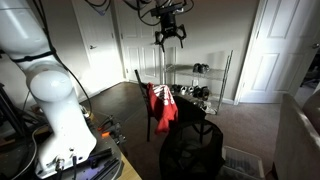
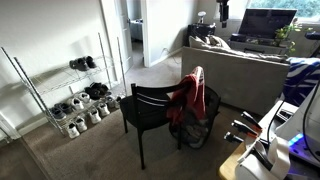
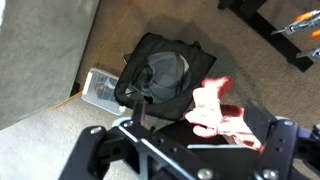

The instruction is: Put the red shirt in the laundry basket

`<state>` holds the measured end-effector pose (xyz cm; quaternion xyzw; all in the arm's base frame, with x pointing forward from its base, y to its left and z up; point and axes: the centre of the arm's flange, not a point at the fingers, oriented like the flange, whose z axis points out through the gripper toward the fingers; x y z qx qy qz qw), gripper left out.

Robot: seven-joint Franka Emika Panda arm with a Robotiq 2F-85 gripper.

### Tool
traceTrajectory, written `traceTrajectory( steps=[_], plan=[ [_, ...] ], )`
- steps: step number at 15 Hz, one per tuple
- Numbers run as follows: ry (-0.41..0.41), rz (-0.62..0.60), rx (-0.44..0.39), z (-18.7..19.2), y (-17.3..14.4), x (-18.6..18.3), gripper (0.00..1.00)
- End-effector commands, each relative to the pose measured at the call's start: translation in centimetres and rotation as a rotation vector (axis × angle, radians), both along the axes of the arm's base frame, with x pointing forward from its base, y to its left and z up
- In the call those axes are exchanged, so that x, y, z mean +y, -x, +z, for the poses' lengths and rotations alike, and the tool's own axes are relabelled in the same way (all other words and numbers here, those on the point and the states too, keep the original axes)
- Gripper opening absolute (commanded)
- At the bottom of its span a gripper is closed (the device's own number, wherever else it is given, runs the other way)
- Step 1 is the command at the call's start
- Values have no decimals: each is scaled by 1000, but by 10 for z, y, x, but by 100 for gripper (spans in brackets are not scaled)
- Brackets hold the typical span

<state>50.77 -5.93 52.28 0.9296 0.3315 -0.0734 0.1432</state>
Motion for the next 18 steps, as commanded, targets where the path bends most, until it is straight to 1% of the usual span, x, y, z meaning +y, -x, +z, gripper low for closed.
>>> traceTrajectory(
  steps=[1, 2, 3, 4, 6, 12, 14, 16, 18],
  plan=[
    [55, 185, 42, -6, 15, -36, 100],
    [69, 228, 54, -7, 17, -44, 100],
    [40, 136, 51, -4, 3, -25, 100],
    [45, 164, 59, -6, 5, -34, 100],
    [44, 181, 67, -7, 6, -42, 100],
    [50, 202, 66, -6, 5, -37, 100],
    [62, 275, 48, 0, 2, -19, 100],
    [85, 382, 36, 6, -3, 6, 100],
    [109, 478, 42, 14, -8, 38, 100]
  ],
)
